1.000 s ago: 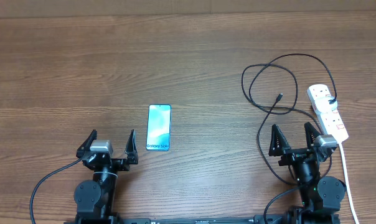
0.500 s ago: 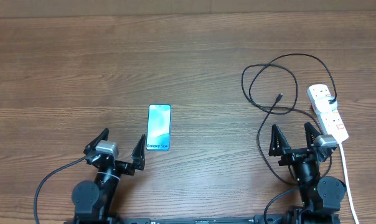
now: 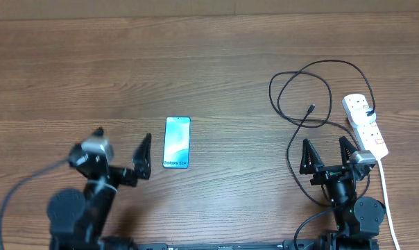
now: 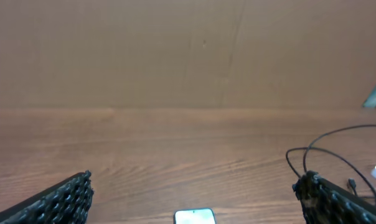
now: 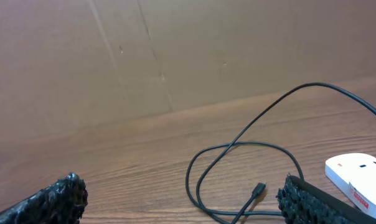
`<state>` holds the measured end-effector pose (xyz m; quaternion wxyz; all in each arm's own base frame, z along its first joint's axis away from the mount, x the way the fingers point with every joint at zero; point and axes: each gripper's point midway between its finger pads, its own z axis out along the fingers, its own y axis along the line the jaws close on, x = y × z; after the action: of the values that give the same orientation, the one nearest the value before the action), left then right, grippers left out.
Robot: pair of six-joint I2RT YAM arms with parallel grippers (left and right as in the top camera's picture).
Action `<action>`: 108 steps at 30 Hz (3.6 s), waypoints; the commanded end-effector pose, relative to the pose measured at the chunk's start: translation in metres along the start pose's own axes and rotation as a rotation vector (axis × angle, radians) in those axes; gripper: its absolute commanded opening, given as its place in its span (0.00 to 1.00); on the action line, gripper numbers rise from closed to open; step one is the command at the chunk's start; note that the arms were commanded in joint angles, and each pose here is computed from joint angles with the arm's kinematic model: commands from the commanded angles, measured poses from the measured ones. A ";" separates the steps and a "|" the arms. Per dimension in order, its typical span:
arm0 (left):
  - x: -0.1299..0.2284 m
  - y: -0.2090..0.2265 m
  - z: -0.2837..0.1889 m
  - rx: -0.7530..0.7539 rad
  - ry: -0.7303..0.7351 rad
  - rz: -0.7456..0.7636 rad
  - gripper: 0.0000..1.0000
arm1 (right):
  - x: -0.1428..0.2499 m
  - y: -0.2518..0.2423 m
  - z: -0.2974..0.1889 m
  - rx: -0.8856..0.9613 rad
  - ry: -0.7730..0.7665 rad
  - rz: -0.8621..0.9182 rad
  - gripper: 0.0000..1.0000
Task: Plug charger to phone and switch on socket
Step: 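Move the left gripper forward over the phone, then lower the left gripper and close it on the phone's sides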
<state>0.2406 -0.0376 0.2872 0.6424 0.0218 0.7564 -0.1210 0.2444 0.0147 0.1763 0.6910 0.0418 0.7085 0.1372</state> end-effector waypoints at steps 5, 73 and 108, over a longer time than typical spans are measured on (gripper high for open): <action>-0.062 -0.005 0.027 -0.007 0.175 -0.047 1.00 | 0.001 -0.002 0.000 0.009 -0.008 -0.007 1.00; 0.043 -0.024 0.027 -0.464 1.027 -0.212 1.00 | 0.001 -0.002 0.000 0.009 -0.008 -0.007 1.00; 0.232 -0.027 0.101 -0.243 1.478 0.083 1.00 | 0.001 -0.002 0.000 0.009 -0.008 -0.007 1.00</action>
<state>0.2995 -0.1104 0.0616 -0.0190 0.0246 0.9987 0.0406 0.2444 0.0148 0.1763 0.6909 0.0416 0.7085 0.1373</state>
